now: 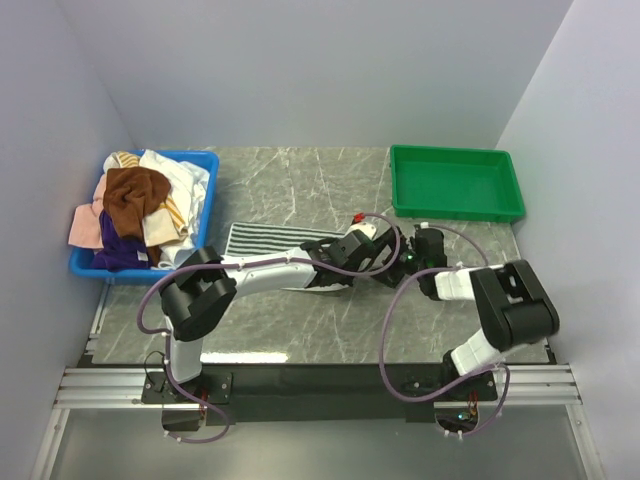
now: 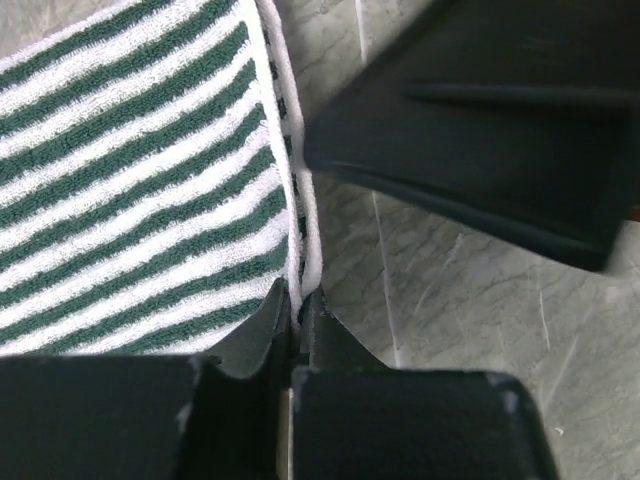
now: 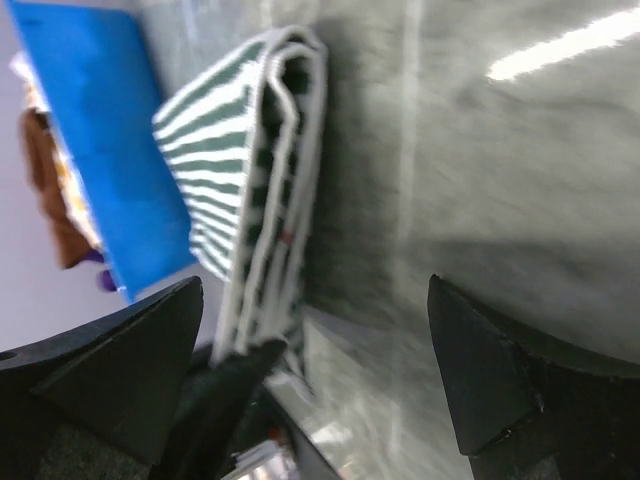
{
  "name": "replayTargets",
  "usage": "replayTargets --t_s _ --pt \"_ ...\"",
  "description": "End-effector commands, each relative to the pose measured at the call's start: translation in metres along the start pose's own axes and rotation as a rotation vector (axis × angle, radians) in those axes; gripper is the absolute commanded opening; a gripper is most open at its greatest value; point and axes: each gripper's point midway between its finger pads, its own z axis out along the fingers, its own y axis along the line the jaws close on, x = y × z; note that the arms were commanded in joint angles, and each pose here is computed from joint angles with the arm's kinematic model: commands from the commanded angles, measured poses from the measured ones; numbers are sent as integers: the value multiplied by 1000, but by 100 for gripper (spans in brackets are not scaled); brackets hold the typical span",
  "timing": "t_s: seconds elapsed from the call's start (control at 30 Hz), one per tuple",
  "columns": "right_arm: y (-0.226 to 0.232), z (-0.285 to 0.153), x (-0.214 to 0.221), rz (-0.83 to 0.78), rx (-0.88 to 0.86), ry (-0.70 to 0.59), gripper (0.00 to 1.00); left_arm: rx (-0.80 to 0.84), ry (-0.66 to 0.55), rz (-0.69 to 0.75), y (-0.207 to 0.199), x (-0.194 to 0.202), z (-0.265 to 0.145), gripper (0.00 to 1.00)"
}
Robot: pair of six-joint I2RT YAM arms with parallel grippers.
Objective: Fold and stack the towels
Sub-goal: Neatly place the folded towel into the bin
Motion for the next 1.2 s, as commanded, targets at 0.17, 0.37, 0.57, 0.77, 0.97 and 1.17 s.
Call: replayTargets --t_s 0.17,0.37,0.57,0.77,0.97,1.17 --pt "31 38 5 75 -105 50 100 59 -50 -61 -13 -21 -7 1" --pt "30 58 19 91 -68 74 92 73 -87 -93 -17 -36 -12 1" --pt "34 66 19 63 -66 77 54 77 -85 -129 -22 -43 -8 1" --pt "50 69 4 -66 -53 68 18 81 -80 -146 -27 -53 0 21" --pt "56 63 -30 -224 23 33 0 103 -96 -191 -19 -57 -9 69" --pt "64 56 -75 -392 119 1 0 142 -126 -274 6 -67 -40 97"
